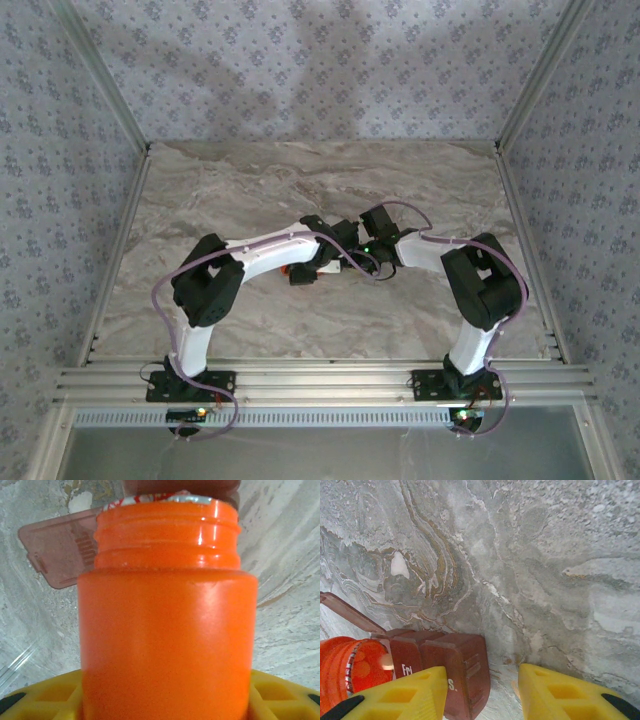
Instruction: Sort the pills into containers
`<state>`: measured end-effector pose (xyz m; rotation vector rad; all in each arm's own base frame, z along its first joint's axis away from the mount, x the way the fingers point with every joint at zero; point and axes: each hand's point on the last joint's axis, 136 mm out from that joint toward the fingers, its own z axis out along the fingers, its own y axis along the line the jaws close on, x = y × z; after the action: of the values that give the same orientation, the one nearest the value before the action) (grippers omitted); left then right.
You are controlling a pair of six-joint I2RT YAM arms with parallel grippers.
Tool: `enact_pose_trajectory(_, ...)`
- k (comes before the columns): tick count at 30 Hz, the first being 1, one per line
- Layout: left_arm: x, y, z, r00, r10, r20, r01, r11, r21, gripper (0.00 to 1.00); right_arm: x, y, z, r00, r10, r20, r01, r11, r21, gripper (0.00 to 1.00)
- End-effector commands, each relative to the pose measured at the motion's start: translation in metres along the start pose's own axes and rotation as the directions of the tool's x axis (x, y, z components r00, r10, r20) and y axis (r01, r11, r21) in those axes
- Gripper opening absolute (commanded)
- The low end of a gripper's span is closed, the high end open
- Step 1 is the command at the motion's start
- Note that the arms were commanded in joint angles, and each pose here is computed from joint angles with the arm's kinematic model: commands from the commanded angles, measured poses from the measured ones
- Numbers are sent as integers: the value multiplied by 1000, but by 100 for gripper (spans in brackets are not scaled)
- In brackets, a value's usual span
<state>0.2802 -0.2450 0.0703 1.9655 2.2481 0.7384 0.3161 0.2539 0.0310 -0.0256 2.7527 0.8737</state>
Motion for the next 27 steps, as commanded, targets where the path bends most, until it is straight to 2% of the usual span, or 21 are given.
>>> enact_pose_trajectory(1, 0, 12, -12, 1000, 14, 1, -14, 999, -34, 0, 20, -21, 10, 997, 45, -70, -40, 997, 73, 44)
enact_pose_trajectory(27, 12, -2, 1, 1000, -14, 2, 14, 1000, 16, 0, 19, -23, 12, 996, 48, -70, -42, 996, 82, 44)
